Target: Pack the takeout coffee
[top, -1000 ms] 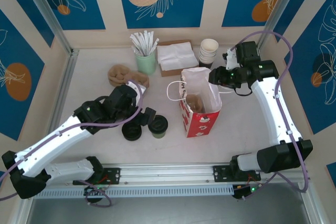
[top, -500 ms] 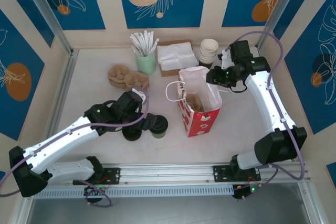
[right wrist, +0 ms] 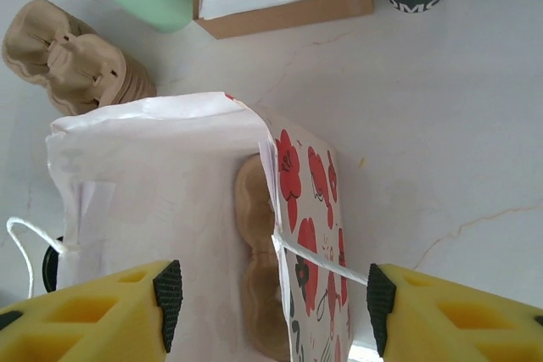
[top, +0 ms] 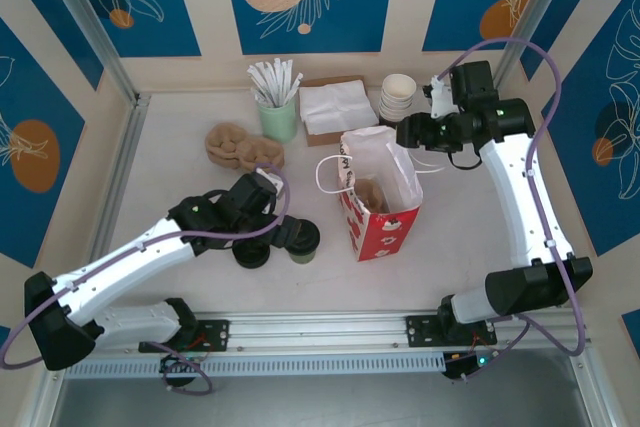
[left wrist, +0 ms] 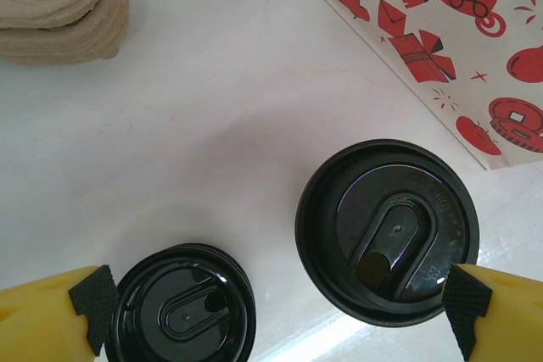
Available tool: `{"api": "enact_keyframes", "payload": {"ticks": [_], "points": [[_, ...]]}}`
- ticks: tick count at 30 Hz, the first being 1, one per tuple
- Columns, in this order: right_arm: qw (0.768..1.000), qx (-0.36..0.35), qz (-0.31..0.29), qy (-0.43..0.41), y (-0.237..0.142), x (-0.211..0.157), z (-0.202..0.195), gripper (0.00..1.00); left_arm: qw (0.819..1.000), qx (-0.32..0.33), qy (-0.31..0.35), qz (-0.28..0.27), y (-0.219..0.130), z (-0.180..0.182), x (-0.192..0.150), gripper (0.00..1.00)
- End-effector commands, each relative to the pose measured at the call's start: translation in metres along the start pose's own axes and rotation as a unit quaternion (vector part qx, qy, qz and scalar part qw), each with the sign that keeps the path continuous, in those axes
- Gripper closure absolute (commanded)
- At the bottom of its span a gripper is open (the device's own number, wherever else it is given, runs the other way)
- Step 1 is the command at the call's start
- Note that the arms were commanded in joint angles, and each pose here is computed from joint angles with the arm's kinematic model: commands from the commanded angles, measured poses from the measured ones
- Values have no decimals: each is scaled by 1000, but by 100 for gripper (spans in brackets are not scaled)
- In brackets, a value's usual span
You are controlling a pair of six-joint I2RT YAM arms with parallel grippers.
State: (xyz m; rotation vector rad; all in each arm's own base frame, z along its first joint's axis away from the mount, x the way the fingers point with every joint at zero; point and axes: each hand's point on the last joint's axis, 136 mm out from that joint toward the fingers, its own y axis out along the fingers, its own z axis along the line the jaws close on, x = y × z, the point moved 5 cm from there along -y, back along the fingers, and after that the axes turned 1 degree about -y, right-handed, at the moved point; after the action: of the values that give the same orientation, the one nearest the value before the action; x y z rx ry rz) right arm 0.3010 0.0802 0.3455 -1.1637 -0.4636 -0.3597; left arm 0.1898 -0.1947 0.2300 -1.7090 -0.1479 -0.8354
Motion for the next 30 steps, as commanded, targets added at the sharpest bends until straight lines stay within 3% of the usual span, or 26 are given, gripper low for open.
{"api": "enact_keyframes", "payload": {"ticks": [1, 11, 16, 19, 23, 27, 30], "points": [[1000, 17, -9, -23, 2, 10, 6, 37, 1000, -10, 0, -10, -5, -3, 10, 1], [997, 64, 51, -17, 45, 16, 7, 37, 999, -35, 11, 3, -2, -9, 5, 1], [996, 47, 77, -12, 65, 15, -1, 38, 999, -39, 9, -5, -5, -9, 5, 1], [995, 60, 83, -12, 68, 14, 1, 45, 999, -34, 10, -3, -4, -7, 4, 1], [994, 73, 75, -17, 64, 12, 8, 76, 1000, -22, 12, -9, -4, -4, 6, 1], [997, 72, 30, -29, 44, 13, 15, 95, 999, -23, 12, -37, -12, -4, 14, 1], [997, 64, -18, -35, 24, 14, 20, 100, 998, -28, 13, -59, -19, -4, 20, 1]]}}
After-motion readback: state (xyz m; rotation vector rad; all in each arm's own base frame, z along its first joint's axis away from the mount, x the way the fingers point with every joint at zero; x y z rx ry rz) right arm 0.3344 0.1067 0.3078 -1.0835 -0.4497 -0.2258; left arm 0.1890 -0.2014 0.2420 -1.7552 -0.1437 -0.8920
